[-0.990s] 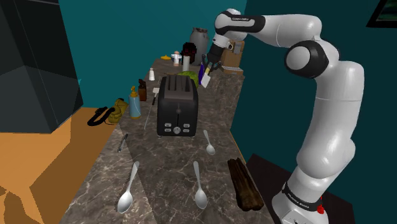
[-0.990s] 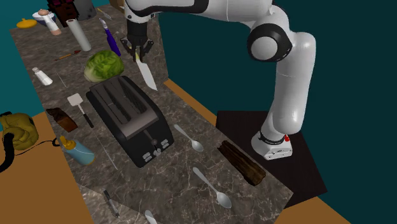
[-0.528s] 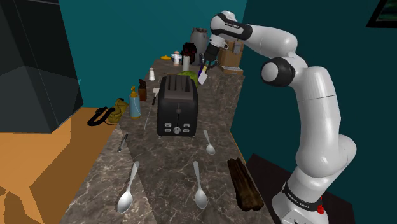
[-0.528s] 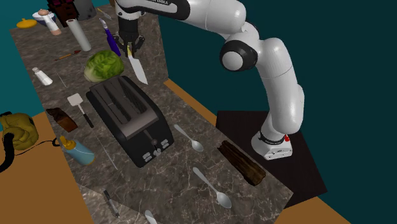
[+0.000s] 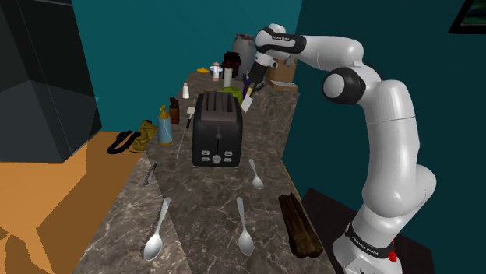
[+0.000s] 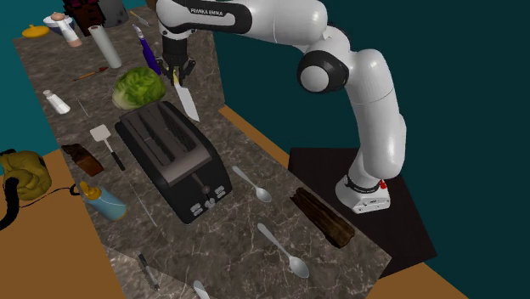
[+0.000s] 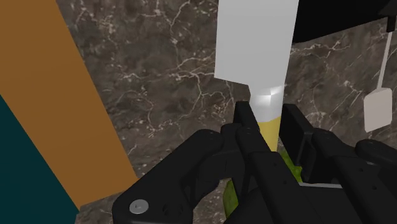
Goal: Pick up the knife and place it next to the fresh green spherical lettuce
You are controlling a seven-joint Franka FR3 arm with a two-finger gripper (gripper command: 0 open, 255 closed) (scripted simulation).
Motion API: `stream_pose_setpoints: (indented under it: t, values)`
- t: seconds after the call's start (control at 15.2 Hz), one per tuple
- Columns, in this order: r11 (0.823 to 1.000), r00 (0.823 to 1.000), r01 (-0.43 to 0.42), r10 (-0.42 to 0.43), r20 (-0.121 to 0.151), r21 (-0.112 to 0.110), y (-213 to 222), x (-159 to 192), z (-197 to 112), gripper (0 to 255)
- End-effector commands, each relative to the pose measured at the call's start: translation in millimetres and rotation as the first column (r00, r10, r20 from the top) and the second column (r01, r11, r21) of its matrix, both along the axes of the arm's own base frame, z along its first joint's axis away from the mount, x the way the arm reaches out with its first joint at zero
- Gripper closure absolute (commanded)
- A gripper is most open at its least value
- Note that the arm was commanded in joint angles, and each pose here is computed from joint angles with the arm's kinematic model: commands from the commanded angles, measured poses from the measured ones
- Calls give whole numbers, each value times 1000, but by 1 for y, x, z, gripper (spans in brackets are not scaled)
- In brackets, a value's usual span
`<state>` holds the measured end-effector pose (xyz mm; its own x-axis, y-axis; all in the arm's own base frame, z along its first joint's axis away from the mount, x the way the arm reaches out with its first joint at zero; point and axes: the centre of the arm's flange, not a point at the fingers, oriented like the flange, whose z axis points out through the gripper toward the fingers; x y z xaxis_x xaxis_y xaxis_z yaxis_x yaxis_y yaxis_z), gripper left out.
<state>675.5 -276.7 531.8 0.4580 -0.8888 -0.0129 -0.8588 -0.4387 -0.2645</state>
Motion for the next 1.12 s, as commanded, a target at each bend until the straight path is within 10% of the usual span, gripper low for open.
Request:
stream_pose_setpoints:
  t: [0.0,1.06]
  values:
    - [1000,1000,0,0,0,0,1,-1,-11,255]
    - [1000,1000,0,0,0,0,1,-1,-95,255]
